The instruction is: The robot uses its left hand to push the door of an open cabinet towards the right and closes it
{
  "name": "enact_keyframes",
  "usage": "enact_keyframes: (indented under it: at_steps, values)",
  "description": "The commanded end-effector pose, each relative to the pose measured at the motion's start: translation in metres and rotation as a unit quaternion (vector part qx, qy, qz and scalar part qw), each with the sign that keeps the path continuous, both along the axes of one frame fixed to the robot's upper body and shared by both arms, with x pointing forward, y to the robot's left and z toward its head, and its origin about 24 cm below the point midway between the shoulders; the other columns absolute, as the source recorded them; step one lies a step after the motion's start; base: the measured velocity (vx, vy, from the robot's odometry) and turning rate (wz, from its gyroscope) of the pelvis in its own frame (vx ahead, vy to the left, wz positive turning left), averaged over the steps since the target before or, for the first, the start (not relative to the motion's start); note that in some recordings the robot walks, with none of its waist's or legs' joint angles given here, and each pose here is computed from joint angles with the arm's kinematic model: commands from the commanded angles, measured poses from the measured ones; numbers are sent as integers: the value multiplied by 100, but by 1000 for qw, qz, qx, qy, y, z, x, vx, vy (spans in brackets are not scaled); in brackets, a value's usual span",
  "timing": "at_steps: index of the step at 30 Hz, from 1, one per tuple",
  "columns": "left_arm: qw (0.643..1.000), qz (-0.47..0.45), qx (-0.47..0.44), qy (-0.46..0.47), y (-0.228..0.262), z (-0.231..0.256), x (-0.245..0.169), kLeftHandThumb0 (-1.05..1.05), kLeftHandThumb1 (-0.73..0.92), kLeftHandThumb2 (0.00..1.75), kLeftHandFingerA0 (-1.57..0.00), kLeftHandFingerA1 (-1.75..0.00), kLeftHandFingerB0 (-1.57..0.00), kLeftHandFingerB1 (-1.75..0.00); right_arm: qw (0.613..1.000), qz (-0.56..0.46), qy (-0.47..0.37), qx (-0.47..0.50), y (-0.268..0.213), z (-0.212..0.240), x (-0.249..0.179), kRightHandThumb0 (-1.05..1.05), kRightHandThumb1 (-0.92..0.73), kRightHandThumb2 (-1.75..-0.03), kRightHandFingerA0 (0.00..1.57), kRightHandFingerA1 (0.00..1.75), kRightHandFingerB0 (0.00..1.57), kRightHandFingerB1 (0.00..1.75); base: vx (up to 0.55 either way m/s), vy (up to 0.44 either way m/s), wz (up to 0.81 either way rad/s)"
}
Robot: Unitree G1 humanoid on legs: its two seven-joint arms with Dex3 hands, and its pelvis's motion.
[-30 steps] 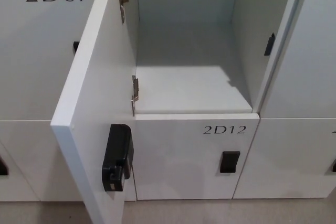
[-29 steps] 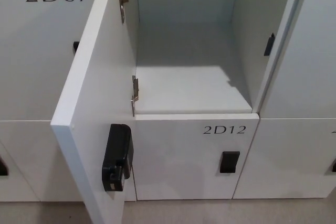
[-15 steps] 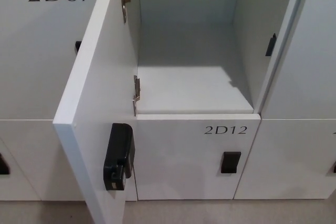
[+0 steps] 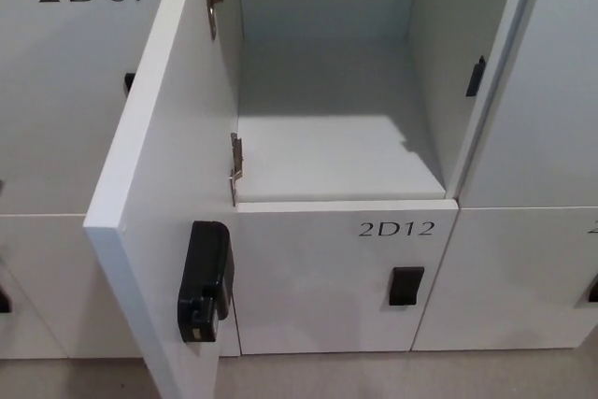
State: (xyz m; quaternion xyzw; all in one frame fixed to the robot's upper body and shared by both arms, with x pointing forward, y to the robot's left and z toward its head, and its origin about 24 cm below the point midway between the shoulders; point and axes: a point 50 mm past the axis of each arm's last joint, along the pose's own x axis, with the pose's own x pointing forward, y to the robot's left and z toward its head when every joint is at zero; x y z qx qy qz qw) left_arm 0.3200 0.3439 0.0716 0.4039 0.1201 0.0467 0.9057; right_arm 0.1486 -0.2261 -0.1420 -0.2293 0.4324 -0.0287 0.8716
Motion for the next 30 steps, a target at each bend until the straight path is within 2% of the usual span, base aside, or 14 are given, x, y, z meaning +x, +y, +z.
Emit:
enact_keyframes:
  at_steps: [1,5,10,11,13,14,15,16,17,19,20,21,22,30]
  values:
    - [928,-265,243,93,-120,0,53,-76,92,70,-35,-32,-30,-31,1000,-8,-22,-9,-1,3,5,-52,-66,-96,37,53,37,51,0,0,0]
    - [890,-359,262,105,-195,-22,53,-76,92,71,-34,-32,-27,-30,999,-1,-31,-12,-3,5,6,-50,-66,-97,38,53,38,52,0,0,0]
    - [839,-472,258,90,-277,-43,32,-77,83,115,-34,-50,-19,-42,999,-8,-36,-5,-1,5,8,-50,-65,-96,38,53,37,51,0,0,0]
    - [824,-512,232,73,-311,-41,22,-73,82,114,-35,-51,-21,-43,999,-17,-38,-2,1,5,8,-44,-76,-63,49,39,48,37,13,-3,8]
    - [810,-546,204,55,-343,-37,11,-73,82,114,-35,-51,-21,-43,999,-26,-40,-1,1,5,8,-44,-76,-63,49,39,48,37,27,-2,8]
    - [790,-585,182,24,-374,-28,-2,-61,92,69,-40,-34,-39,-33,998,-30,-48,6,4,5,10,-41,-75,-63,48,39,47,38,35,-2,9]
    - [766,-622,161,-10,-404,-16,-18,-61,92,69,-40,-34,-39,-33,998,-33,-57,14,8,6,11,-41,-75,-63,48,39,47,38,21,0,8]
    - [712,-688,129,-52,-449,9,-49,-40,90,66,-42,-53,-40,-47,998,-26,-57,17,12,4,10,-50,-64,-95,38,53,31,49,0,0,0]
    - [588,-796,38,-141,-513,66,-132,105,43,107,-130,-112,-117,-104,998,-19,-50,19,16,1,1,-50,-64,-95,38,53,31,49,0,0,0]
    - [489,-848,-45,-197,-533,109,-196,105,43,107,-130,-112,-117,-104,999,-20,-43,19,19,-2,-7,-50,-64,-95,38,53,31,49,0,0,0]
    - [449,-863,-72,-222,-536,133,-221,90,34,102,-157,-121,-144,-114,999,-21,-44,19,19,-2,-6,-50,-64,-95,38,53,31,49,0,0,0]
    - [421,-868,-75,-252,-538,152,-236,25,-28,66,-139,-110,-133,-107,999,-21,-43,18,19,-2,-7,-50,-64,-95,38,53,31,49,0,0,0]
    - [402,-871,-77,-272,-538,165,-247,25,-28,66,-139,-110,-133,-107,999,-22,-43,17,18,-2,-8,-50,-64,-95,38,53,31,49,0,0,0]
    - [407,-866,-89,-278,-546,170,-259,25,-28,66,-139,-110,-133,-107,1000,-15,-18,10,6,-6,-25,-50,-64,-95,38,53,31,49,14,-5,-2]
